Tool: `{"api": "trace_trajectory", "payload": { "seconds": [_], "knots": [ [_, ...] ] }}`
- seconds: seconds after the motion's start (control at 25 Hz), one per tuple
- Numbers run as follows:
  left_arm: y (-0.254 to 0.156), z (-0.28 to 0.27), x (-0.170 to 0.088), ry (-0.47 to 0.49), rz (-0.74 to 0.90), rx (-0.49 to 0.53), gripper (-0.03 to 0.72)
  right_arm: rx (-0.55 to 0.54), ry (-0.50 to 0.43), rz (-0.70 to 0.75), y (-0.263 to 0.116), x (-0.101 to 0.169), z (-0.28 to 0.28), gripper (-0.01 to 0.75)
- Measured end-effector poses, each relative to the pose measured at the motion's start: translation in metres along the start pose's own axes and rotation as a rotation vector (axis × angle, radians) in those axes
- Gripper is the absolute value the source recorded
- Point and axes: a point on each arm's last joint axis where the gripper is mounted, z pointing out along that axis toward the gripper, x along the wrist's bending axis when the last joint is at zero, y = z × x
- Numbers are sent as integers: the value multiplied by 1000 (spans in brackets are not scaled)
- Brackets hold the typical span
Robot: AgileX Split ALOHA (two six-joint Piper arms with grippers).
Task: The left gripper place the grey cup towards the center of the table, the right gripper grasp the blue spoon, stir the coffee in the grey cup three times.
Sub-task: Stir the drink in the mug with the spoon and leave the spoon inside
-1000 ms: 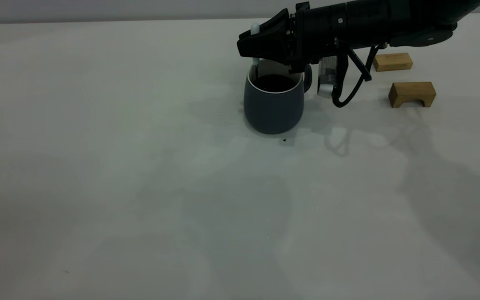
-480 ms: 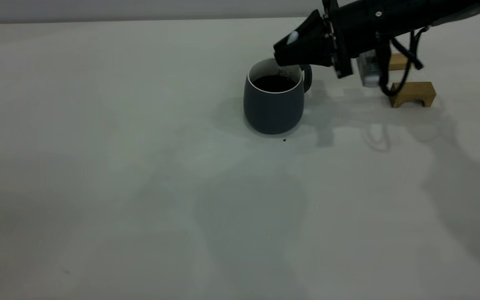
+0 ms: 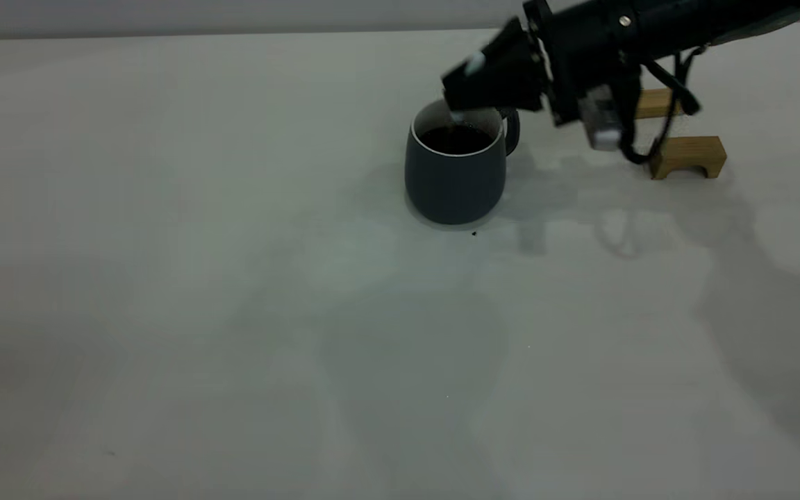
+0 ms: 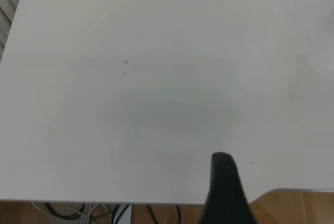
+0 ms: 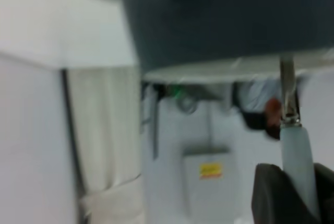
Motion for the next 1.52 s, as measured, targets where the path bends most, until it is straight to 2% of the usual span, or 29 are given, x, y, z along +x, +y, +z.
{"api": "trace_trajectory", "payload": {
  "seconds": [0.16, 0.48, 0.68, 0.88, 1.0, 1.24, 1.52],
  "knots": [
    [0, 0, 0, 0, 0, 0, 585, 74, 84, 60, -7, 5, 10, 118],
    [0, 0, 0, 0, -1, 0, 585, -14, 191, 42, 5, 17, -1, 116],
    [0, 0, 0, 0, -1, 0, 585, -62, 147, -24, 15, 17, -18, 116],
    [0, 0, 0, 0, 0, 0, 585, -69, 19, -97, 14, 8, -28, 116],
    [0, 0, 0, 0, 0, 0, 585, -69, -28, -113, 15, 4, -28, 116],
    [0, 0, 0, 0, 0, 0, 585, -54, -54, -122, 7, -2, -12, 116],
    [0, 0, 0, 0, 0, 0, 585, 25, 4, -77, -8, -1, 8, 116]
  ]
}}
